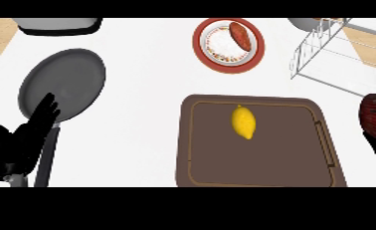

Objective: Pick the cupcake from the tray and place it in the tiered shelf

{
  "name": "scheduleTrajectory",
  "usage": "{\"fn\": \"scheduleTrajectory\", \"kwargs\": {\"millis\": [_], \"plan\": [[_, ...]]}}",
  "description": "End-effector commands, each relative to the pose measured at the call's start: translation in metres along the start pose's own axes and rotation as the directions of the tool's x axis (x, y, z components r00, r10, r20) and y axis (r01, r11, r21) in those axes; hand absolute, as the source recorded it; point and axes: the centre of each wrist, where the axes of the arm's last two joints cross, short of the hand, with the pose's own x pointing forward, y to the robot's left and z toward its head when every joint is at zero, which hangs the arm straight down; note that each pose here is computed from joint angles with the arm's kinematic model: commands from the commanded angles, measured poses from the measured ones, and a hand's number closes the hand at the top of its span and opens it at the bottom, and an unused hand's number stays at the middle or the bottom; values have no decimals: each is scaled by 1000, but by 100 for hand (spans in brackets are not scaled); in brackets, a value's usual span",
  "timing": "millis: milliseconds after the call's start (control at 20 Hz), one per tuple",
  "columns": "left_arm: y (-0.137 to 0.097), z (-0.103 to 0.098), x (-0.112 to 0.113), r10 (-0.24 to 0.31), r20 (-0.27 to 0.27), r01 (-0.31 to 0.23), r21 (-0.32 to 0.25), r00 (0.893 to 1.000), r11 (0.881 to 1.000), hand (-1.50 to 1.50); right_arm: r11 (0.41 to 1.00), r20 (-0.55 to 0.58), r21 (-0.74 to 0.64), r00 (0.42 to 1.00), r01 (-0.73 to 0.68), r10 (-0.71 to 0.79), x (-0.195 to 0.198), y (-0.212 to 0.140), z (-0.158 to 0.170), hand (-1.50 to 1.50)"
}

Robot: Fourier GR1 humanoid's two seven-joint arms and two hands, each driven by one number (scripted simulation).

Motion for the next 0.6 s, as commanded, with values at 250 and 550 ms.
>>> {"fn": "scheduleTrajectory", "kwargs": {"millis": [250,550], "plan": [[-1,-5,-8,19,-2,-19,-14,1000,1000,0,982,39,-144,992,125,-121,20,-85,33,150],[14,-3,6,-17,9,17,-14,1000,1000,0,950,5,-288,992,123,-127,52,-122,24,150]]}}
